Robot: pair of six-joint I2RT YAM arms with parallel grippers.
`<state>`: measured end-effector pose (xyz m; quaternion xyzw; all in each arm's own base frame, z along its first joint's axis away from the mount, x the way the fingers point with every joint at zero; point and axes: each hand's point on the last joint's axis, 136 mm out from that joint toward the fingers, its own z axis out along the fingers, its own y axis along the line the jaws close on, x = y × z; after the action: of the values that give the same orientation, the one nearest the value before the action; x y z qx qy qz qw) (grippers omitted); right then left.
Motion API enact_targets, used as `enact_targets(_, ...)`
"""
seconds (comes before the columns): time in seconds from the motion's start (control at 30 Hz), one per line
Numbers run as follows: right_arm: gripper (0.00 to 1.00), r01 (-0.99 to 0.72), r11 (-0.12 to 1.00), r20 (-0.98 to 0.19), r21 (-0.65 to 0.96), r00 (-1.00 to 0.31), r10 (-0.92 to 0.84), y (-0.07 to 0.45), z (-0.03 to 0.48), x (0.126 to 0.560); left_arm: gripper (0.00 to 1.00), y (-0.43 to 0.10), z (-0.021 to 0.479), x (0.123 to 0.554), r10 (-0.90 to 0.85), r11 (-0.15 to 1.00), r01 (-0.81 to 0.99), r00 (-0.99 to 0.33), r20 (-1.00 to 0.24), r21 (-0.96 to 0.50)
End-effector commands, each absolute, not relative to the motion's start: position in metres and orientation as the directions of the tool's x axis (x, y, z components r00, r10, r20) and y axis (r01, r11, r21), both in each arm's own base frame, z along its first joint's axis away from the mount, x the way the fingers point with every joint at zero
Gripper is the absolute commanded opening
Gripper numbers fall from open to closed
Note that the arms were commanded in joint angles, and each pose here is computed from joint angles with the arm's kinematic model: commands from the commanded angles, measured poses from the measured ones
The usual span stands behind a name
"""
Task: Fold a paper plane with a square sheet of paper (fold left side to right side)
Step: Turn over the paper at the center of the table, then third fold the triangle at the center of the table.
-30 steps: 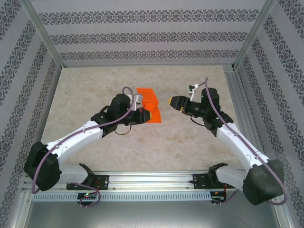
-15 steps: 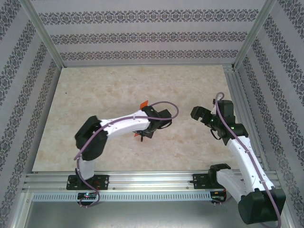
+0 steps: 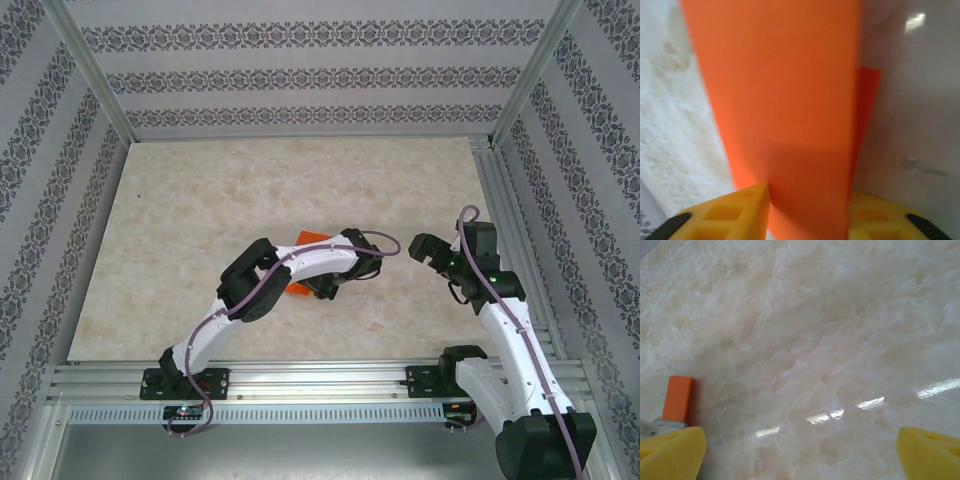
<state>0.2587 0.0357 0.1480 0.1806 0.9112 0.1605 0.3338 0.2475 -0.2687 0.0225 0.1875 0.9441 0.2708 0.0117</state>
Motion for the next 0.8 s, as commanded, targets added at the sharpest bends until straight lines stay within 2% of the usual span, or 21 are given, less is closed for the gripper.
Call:
enact_targets(0.0,0.98,0.218,0.883,-0.531,0.416,-0.730,0.430,0.037,0.142,0.258,0.43,-0.307,0.038,0.243,0.408,0.850,0.400,-0.912,0.050,0.343)
enact_targets(0.13,0.98,0.190,0.864,-0.482,0.467,-0.764,0.429,0.050,0.134,0.262,0.51,-0.345,0.063,0.241,0.413,0.910,0.409,-0.910,-0.041,0.072)
enact_targets(0.23,0.95,0.161,0.815,-0.418,0.557,-0.793,0.443,0.070,0.127,0.267,0.55,-0.353,0.090,0.249,0.364,0.919,0.378,-0.923,-0.127,-0.108)
enact_targets(0.33,0.88,0.130,0.778,-0.367,0.614,-0.826,0.427,0.096,0.117,0.273,0.59,-0.335,0.117,0.263,0.283,0.921,0.327,-0.936,-0.210,-0.213)
enact_targets(0.5,0.85,0.030,0.757,-0.336,0.653,-0.884,0.324,0.162,0.107,0.285,0.65,-0.282,0.135,0.286,0.060,0.893,0.174,-0.960,-0.273,-0.415)
enact_targets(0.6,0.85,-0.034,0.750,-0.339,0.661,-0.905,0.258,0.204,0.104,0.295,0.72,-0.252,0.134,0.296,-0.051,0.862,0.101,-0.958,-0.283,-0.497)
enact_targets(0.77,0.87,-0.103,0.718,-0.346,0.688,-0.917,0.200,0.261,0.098,0.318,0.75,-0.230,0.121,0.309,-0.150,0.781,0.030,-0.961,-0.233,-0.624)
